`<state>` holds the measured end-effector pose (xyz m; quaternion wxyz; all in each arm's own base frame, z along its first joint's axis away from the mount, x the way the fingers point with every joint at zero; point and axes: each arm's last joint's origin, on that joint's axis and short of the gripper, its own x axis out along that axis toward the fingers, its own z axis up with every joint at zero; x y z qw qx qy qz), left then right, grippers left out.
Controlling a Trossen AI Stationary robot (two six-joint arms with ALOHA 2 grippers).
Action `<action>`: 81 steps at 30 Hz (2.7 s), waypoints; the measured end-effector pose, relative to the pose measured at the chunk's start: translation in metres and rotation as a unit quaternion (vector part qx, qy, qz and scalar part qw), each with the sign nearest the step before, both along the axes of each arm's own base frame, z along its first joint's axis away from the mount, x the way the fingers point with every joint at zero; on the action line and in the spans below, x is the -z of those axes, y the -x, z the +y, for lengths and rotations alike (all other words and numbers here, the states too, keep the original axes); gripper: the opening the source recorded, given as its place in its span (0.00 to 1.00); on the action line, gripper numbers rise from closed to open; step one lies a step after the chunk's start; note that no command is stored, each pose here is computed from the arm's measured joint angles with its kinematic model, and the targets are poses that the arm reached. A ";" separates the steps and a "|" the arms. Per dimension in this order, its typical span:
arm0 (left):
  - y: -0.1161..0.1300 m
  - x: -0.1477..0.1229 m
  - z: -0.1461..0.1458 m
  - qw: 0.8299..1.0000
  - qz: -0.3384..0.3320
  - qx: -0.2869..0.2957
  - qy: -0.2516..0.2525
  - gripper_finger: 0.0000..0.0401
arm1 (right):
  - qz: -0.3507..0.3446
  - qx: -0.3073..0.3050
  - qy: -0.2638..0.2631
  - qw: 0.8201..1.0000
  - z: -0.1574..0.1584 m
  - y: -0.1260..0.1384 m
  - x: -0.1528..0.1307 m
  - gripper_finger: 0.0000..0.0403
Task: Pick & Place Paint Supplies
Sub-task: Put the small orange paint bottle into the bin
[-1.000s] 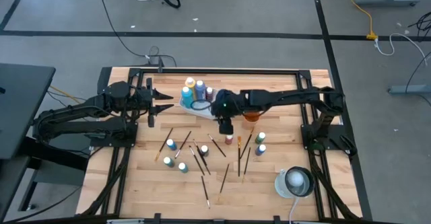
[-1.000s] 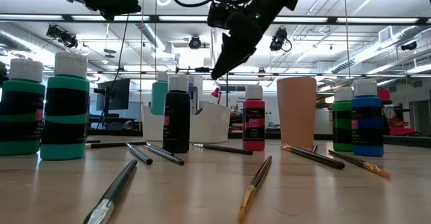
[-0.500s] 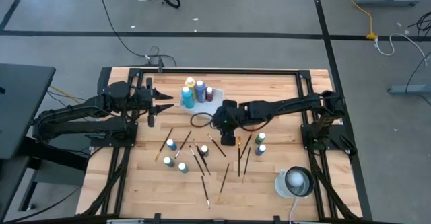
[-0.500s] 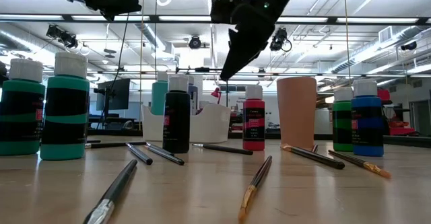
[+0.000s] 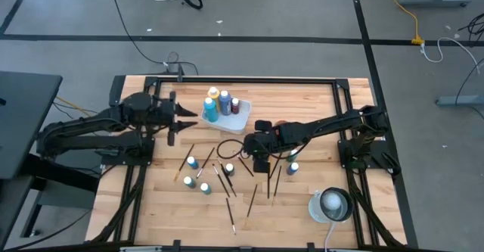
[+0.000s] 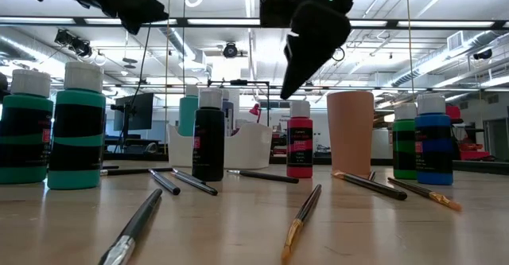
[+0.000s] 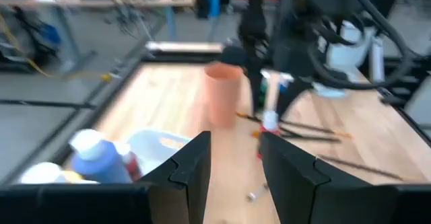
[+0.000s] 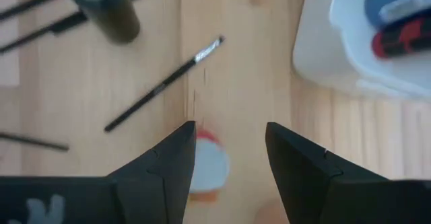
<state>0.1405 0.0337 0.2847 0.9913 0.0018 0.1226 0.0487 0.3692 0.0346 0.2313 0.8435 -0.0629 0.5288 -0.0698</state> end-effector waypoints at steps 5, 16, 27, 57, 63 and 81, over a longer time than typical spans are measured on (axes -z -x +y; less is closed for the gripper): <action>-0.011 0.008 0.003 1.000 0.027 -0.002 0.015 0.35 | 0.018 -0.004 -0.021 1.000 0.001 0.003 0.002 0.46; -0.025 0.020 0.008 0.997 0.068 -0.013 0.023 0.35 | 0.025 0.012 -0.062 0.998 0.001 0.004 0.003 0.46; -0.025 0.020 0.007 0.997 0.069 -0.009 0.029 0.35 | 0.034 0.022 -0.064 0.997 -0.005 0.008 0.019 0.46; -0.025 0.021 0.007 0.996 0.067 -0.016 0.051 0.35 | -0.104 -0.080 0.042 0.990 -0.032 -0.026 -0.077 0.29; -0.025 0.021 0.007 0.996 0.067 -0.017 0.051 0.35 | -0.120 -0.079 0.047 0.988 -0.077 -0.028 -0.079 0.30; -0.025 0.021 0.007 0.996 0.067 -0.016 0.048 0.35 | -0.075 -0.030 -0.022 0.996 -0.183 -0.033 -0.020 0.30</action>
